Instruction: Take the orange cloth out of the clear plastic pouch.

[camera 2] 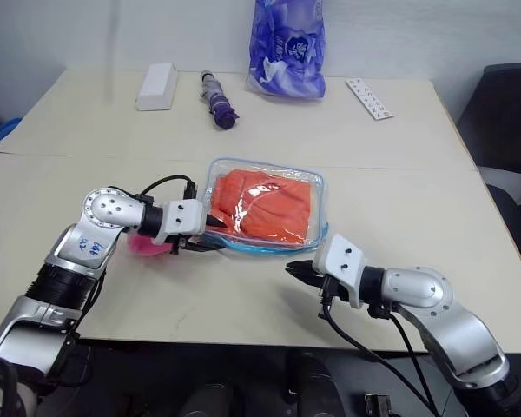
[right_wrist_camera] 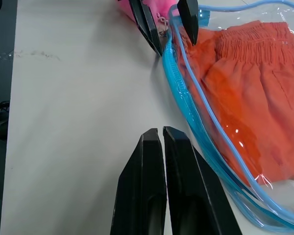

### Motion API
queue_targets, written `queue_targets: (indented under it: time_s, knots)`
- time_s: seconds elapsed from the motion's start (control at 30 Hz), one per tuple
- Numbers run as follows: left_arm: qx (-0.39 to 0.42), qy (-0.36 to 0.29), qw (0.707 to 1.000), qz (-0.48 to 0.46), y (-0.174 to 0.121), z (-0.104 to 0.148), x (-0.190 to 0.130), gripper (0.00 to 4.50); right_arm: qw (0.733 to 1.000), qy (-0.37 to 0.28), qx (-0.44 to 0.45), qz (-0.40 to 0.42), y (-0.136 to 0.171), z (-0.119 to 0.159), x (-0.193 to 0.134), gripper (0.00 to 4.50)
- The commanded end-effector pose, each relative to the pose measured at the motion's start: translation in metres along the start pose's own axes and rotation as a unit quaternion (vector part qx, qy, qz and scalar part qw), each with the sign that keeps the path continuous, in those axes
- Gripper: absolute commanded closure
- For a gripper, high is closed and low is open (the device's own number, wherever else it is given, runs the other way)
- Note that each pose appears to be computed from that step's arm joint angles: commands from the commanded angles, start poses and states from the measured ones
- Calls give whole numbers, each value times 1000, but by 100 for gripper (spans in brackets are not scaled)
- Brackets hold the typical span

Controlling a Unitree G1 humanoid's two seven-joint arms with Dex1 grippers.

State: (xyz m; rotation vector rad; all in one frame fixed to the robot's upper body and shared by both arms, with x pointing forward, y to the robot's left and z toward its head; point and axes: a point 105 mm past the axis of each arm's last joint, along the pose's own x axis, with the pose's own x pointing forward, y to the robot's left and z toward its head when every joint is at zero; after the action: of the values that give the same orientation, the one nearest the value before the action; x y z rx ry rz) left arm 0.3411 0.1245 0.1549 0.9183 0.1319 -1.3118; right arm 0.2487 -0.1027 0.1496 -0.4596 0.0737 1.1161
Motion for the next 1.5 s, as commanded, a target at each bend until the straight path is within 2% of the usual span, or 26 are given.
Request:
queue_targets:
  time_s: [0.03, 0.13, 0.3, 0.5, 0.6, 0.67, 0.87, 0.97, 1.17, 1.47, 1.5]
  knots:
    - [20, -12, 1000, 20, 12, 12, -9, 224, 999, -14, -34, -10, -2, 13, -6, 430]
    - [13, -18, 1000, 20, 13, 12, -8, 285, 999, -14, -35, -11, -1, 12, -7, 430]
    - [10, -18, 1000, 18, 13, 11, -6, 444, 999, -14, -34, -11, -1, 11, -8, 430]
    - [-7, -30, 999, 27, 19, 15, -3, 448, 999, -15, -33, -14, -2, 10, -9, 430]
    - [-107, -116, 986, 48, 37, 40, -13, 448, 999, -7, -52, -15, -4, 8, -8, 430]
    - [-146, -147, 977, 52, 44, 50, -18, 448, 998, -1, -64, -17, -6, 6, -7, 430]
    - [-157, -148, 975, 47, 37, 51, -16, 448, 993, 1, -108, -39, -25, 6, 15, 430]
    - [-151, -142, 977, 41, 29, 50, -11, 450, 994, -12, -97, -57, -36, 12, 25, 372]
    - [-138, -121, 982, 41, 20, 43, -7, 450, 993, -22, -106, -52, -40, 22, 32, 168]
    - [-151, -139, 977, 55, 25, 50, -5, 450, 993, -21, -84, -77, -54, 19, 46, 168]
    - [-150, -140, 977, 55, 25, 51, -5, 450, 993, -17, -86, -78, -54, 17, 49, 185]
